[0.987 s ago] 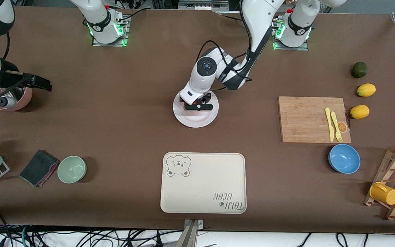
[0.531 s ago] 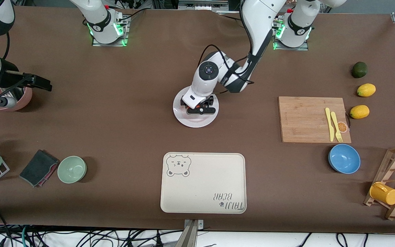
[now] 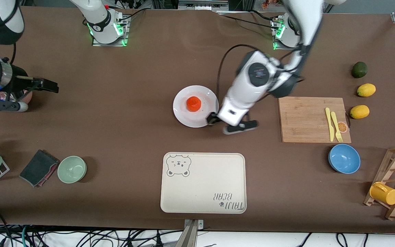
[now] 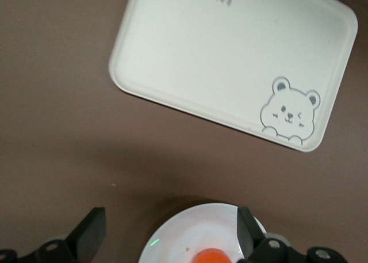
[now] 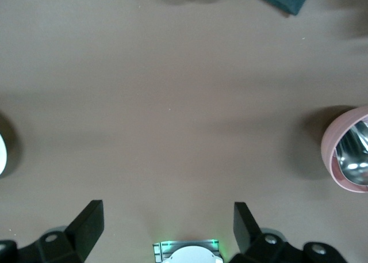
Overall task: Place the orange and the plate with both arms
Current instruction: 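Withdraw the left gripper while the right gripper reaches the plate rim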
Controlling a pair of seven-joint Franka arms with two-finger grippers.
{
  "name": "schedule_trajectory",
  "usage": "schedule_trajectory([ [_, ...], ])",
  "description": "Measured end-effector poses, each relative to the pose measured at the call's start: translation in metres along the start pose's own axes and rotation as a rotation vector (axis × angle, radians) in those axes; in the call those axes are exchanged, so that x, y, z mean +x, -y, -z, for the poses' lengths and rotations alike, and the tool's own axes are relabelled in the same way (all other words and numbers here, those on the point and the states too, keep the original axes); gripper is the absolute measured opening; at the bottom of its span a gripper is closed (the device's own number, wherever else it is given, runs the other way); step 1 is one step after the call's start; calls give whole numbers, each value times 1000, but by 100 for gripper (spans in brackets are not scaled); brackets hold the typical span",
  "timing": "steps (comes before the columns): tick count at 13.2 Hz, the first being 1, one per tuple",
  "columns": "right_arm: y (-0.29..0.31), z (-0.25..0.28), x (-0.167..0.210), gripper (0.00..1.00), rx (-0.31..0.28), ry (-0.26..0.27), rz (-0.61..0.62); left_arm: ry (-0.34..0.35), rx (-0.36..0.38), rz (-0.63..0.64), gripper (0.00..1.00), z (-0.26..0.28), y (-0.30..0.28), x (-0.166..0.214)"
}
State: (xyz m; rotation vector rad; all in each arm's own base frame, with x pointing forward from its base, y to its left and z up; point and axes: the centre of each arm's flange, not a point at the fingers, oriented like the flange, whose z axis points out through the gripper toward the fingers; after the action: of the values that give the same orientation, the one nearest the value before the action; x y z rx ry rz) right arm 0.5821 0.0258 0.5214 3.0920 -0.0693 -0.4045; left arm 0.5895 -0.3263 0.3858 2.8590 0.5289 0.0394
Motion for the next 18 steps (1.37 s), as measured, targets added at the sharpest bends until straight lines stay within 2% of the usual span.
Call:
schedule_trajectory([
  [3, 38, -40, 18, 100, 99, 73, 57, 42, 47, 110, 100, 100, 88, 43],
  [5, 67, -79, 37, 100, 133, 64, 86, 82, 74, 63, 100, 146, 146, 59],
  [7, 106, -130, 44, 100, 157, 33, 112, 106, 122, 2, 100, 185, 205, 72],
  [10, 141, -196, 30, 100, 216, -30, 107, 83, 269, -100, 100, 229, 260, 72],
  [15, 186, -273, -22, 100, 340, -190, 30, 52, 285, -95, 100, 285, 277, 65],
  [18, 211, -297, -39, 100, 382, -225, 6, 42, 281, -74, 100, 293, 291, 73],
])
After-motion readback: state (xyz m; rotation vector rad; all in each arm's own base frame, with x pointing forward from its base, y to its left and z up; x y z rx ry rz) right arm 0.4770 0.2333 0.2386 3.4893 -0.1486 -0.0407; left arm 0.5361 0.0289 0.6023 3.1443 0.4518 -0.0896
